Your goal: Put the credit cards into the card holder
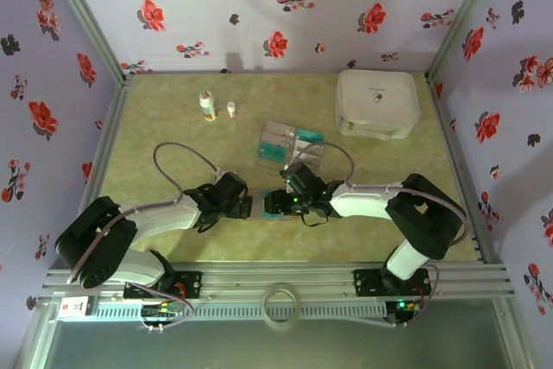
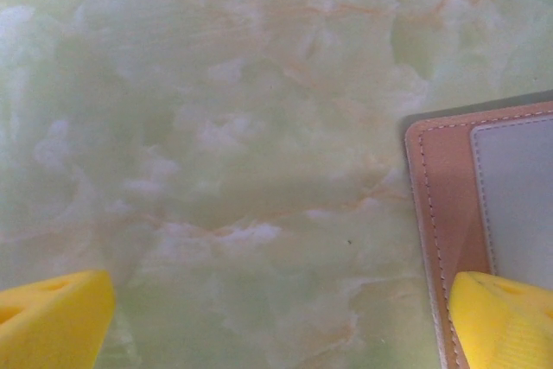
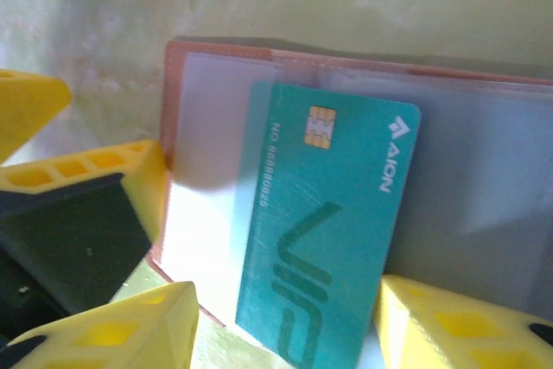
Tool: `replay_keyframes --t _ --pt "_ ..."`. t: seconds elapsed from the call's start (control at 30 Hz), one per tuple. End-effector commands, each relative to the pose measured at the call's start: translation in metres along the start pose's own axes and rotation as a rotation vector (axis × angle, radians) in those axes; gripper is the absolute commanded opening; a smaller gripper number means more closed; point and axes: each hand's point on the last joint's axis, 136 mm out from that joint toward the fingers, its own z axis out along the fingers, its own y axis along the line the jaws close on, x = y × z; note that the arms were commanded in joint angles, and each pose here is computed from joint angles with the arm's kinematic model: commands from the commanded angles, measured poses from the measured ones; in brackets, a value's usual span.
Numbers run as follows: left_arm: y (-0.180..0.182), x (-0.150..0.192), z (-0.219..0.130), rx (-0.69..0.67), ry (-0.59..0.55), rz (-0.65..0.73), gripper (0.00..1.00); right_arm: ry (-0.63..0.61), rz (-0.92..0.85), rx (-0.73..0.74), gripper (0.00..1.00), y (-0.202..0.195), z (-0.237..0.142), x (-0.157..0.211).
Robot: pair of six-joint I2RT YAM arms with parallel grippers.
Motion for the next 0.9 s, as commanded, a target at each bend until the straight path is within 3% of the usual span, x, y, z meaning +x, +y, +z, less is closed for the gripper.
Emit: replay_keyframes --t 0.0,0.3,0.57,0.7,0.87 --pt "0.006 0.013 0.004 -0.029 0.032 0.006 1.0 0.01 -0.069 0.109 0.58 -0.01 -0.014 -0.003" --pt "0.006 0.009 -0.001 -0.03 0.029 0.006 1.0 -0.033 -0.13 0.171 0.57 -0.005 -0.039 -0.025" --pt "0.026 -0.008 -0.02 -0.141 -0.02 -0.032 1.0 -0.015 -0.133 0.262 0.12 -0.024 -0.035 -0.025" --pt "0.026 -0.01 -0.021 -0.141 -0.028 -0.035 1.0 -0.006 -0.134 0.26 0.04 -0.023 -0.03 -0.026" --pt "0.025 -0.005 -0.015 -0.141 -0.016 -0.027 1.0 0.006 -0.139 0.247 0.01 -0.017 -0.02 -0.03"
